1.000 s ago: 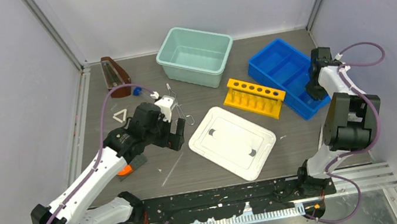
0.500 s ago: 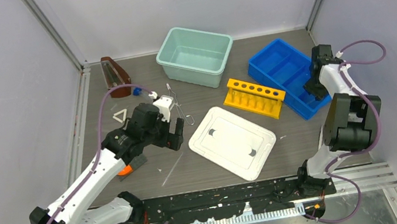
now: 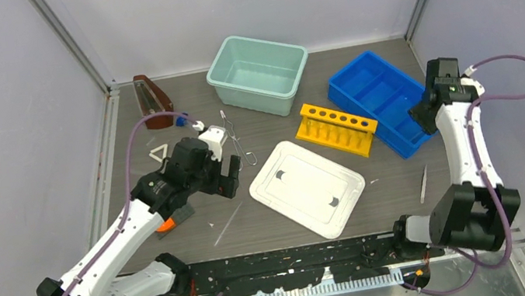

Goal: Organize the chemistry lab equipment

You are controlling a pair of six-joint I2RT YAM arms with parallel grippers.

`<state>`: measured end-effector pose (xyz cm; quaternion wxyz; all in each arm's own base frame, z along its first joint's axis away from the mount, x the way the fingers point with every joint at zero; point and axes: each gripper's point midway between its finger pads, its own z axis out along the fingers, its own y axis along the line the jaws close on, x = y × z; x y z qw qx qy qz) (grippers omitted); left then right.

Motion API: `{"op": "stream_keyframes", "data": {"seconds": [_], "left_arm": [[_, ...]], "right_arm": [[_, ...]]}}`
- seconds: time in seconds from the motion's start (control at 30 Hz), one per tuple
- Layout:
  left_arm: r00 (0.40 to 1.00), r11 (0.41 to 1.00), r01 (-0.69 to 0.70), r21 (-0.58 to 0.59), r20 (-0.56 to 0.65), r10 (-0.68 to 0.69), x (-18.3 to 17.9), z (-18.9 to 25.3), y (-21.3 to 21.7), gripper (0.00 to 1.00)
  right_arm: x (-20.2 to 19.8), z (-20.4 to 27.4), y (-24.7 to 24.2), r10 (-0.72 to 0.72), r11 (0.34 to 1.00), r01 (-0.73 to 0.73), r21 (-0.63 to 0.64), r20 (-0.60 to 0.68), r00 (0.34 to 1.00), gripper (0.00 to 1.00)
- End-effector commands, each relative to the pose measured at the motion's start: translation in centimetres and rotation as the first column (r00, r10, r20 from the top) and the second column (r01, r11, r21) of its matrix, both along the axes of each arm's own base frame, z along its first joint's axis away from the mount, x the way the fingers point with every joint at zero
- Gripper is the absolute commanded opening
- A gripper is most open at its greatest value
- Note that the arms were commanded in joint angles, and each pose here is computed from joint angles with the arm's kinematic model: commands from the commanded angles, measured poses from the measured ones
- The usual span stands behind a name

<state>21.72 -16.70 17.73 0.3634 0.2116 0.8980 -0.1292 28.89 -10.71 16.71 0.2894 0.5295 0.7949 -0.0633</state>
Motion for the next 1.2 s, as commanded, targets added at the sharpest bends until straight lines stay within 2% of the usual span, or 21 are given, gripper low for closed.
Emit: {"op": "stream_keyframes", "data": {"seconds": [0.0, 0.13, 0.33, 0.53, 0.63, 0.87, 1.17], "left_arm": [[0.999, 1.0, 0.008, -0.027, 0.054, -0.006, 0.2, 1.8, -0.1, 1.0], [0.998, 0.999, 0.019, -0.042, 0.059, -0.016, 0.1, 2.1, -0.3, 1.0], [0.998, 0.997, 0.036, -0.068, 0.059, -0.032, -0.2, 2.3, -0.7, 1.0], [0.998, 0.996, 0.042, -0.078, 0.051, -0.038, -0.4, 2.3, -0.9, 1.0], [0.998, 0.995, 0.044, -0.084, 0.052, -0.04, -0.4, 2.4, -1.0, 1.0], [0.998, 0.995, 0.048, -0.087, 0.046, -0.044, -0.4, 2.2, -1.2, 1.0], [0.999, 0.996, 0.045, -0.073, 0.029, -0.043, -0.3, 1.7, -1.2, 1.0]], "right_arm": [[-3.4, 0.1, 1.6, -0.019, 0.999, 0.019, 0.04, -0.001, 1.0, 0.4], [-5.3, 0.1, 2.2, -0.004, 0.999, 0.003, 0.032, 0.015, 1.0, 0.39], [-7.8, -0.8, 1.4, -0.041, 0.998, 0.042, -0.049, 0.018, 0.999, 0.4], [-10.0, -4.2, -0.3, -0.128, 0.982, 0.124, -0.146, -0.015, 0.992, 0.44], [-9.8, -4.4, -0.3, -0.157, 0.979, 0.155, -0.132, -0.004, 0.988, 0.46], [-11.1, -7.7, -1.4, -0.326, 0.938, 0.311, -0.151, -0.084, 0.942, 0.57], [-10.2, -10.3, -2.4, -0.345, 0.933, 0.329, -0.144, -0.107, 0.932, 0.64]]}}
